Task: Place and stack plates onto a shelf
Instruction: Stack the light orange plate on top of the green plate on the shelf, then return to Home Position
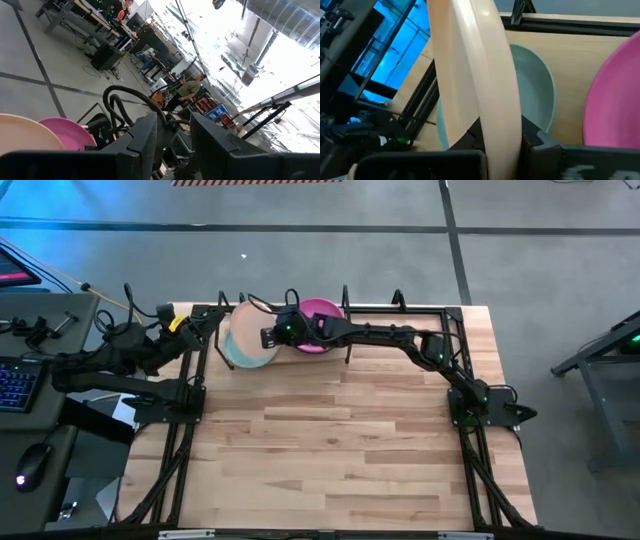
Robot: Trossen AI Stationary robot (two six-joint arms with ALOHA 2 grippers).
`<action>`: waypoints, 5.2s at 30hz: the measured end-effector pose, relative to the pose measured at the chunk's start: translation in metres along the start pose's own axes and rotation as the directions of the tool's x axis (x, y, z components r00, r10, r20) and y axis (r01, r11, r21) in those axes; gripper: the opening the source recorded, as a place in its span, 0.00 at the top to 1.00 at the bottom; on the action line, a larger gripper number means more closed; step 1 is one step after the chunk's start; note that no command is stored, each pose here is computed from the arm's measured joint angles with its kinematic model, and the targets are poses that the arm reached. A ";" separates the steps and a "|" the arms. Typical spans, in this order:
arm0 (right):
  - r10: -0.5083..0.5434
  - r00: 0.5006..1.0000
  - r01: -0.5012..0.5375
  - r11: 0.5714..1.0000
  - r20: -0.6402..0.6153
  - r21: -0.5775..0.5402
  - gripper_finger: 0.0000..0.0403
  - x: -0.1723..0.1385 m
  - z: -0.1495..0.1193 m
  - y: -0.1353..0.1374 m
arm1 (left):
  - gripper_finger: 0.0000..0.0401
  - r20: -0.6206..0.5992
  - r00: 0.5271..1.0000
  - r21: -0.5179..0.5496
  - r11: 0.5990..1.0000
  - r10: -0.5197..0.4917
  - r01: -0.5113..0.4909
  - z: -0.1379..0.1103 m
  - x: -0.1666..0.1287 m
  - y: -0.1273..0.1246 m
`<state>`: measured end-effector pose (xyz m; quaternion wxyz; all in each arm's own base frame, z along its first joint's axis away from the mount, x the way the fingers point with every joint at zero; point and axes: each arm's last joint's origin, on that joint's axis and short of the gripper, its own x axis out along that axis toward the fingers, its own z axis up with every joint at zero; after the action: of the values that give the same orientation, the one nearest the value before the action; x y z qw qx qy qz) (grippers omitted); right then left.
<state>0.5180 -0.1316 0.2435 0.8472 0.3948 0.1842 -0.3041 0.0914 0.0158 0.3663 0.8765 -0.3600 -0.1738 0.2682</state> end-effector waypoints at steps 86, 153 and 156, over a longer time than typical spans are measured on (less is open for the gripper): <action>0.150 0.942 -0.285 0.831 -0.301 -0.477 0.50 -0.227 -0.071 -0.036 | 0.73 -0.050 0.999 0.256 0.967 0.007 0.006 -0.011 0.009 -0.001; 0.711 0.694 -0.656 0.558 -0.115 -0.508 0.53 -0.439 -0.067 -0.121 | 1.00 -0.056 0.899 0.168 0.884 -0.434 0.437 -0.126 -0.002 0.102; 0.732 0.664 -0.668 0.489 -0.152 -0.561 0.58 -0.440 -0.071 -0.119 | 1.00 -0.056 0.899 0.168 0.884 -0.434 0.437 -0.126 -0.002 0.102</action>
<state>0.1051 0.0268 0.3758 0.9816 0.1444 0.0439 0.1166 0.1172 0.0078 0.2060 0.9441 -0.2352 -0.2183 0.0761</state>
